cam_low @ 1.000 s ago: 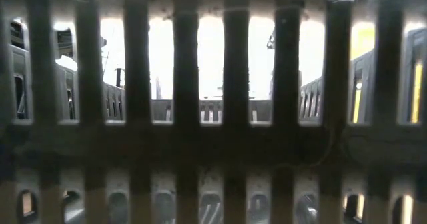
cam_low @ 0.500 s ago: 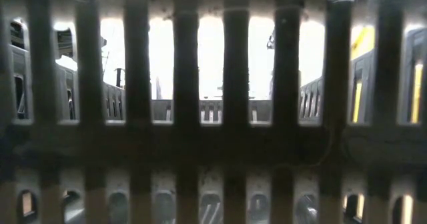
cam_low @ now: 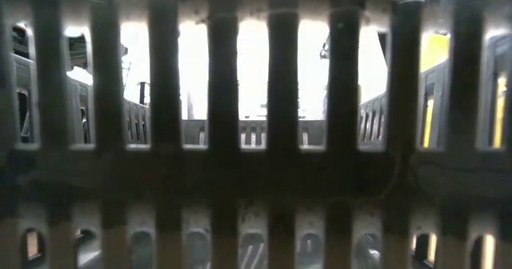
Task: Stack baskets on shelf by color
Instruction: Stack the top yellow bin on top of the other stacked yellow bins
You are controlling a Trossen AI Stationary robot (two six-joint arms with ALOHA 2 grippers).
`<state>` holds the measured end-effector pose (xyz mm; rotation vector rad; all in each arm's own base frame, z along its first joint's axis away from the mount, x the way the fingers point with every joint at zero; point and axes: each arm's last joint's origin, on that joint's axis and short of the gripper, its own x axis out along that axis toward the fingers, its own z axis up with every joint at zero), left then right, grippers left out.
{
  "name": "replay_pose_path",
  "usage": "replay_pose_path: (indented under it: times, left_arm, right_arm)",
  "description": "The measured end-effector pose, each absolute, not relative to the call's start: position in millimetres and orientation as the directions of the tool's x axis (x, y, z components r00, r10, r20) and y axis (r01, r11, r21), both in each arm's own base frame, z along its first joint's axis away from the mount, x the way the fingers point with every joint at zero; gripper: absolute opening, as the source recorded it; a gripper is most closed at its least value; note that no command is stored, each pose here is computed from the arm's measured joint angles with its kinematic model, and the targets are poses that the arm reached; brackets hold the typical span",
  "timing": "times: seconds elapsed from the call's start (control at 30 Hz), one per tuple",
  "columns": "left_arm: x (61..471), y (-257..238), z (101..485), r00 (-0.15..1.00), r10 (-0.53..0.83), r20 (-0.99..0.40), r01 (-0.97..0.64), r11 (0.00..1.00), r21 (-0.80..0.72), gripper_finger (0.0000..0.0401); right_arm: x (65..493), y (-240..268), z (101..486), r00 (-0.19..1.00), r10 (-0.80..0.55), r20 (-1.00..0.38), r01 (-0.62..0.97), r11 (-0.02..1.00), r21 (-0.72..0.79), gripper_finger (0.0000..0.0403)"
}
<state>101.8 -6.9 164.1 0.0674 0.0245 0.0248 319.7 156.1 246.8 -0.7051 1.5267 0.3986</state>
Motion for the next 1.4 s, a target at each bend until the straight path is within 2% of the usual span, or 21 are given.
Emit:
replay_pose_path:
  times: [0.2, 0.33, 0.63, 0.73, 0.87, 1.03, 1.13, 1.27, 1.4]
  left_arm:
    - [101.8, -6.8, 164.2, 0.999, 0.026, -0.023, -0.025, 0.997, 0.068, 0.0058]
    - [101.7, -6.9, 164.1, 0.999, 0.026, -0.023, -0.024, 0.997, 0.068, 0.0058]
    - [101.8, -6.9, 164.1, 0.999, 0.026, -0.024, -0.024, 0.997, 0.068, 0.0052]
    - [101.7, -6.9, 164.2, 0.999, 0.026, -0.023, -0.024, 0.997, 0.068, 0.0056]
    - [101.7, -6.8, 164.2, 0.999, 0.026, -0.023, -0.025, 0.997, 0.068, 0.0059]
    - [101.7, -6.9, 164.5, 0.999, 0.026, -0.021, -0.024, 0.997, 0.067, 0.0054]
    - [101.7, -6.8, 164.3, 0.999, 0.026, -0.022, -0.025, 0.997, 0.068, 0.0051]
    - [101.7, -6.9, 164.3, 0.999, 0.026, -0.023, -0.024, 0.997, 0.068, 0.0054]
    - [101.8, -6.8, 164.2, 0.999, 0.026, -0.023, -0.025, 0.997, 0.068, 0.0059]
  right_arm:
    - [316.6, 155.9, 259.8, 0.016, -0.200, -0.980, -0.527, 0.831, -0.178, 0.0137]
    - [317.8, 157.2, 273.4, 0.043, -0.195, -0.980, -0.452, 0.871, -0.193, 0.0137]
    - [306.4, 169.3, 274.8, 0.047, -0.275, -0.960, -0.401, 0.875, -0.271, 0.0136]
    - [301.8, 169.5, 271.8, 0.020, -0.318, -0.948, -0.245, 0.918, -0.312, 0.0135]
    - [298.5, 167.5, 274.0, 0.000, -0.330, -0.944, 0.102, 0.939, -0.328, 0.0135]
    - [293.2, 164.6, 284.2, 0.021, -0.314, -0.949, 0.505, 0.823, -0.261, 0.0133]
    - [291.2, 164.6, 287.4, 0.026, -0.301, -0.953, 0.692, 0.694, -0.200, 0.0132]
    - [290.5, 166.1, 288.1, 0.029, -0.285, -0.958, 0.817, 0.559, -0.142, 0.0132]
    - [291.6, 167.7, 288.0, 0.047, -0.276, -0.960, 0.839, 0.532, -0.112, 0.0132]
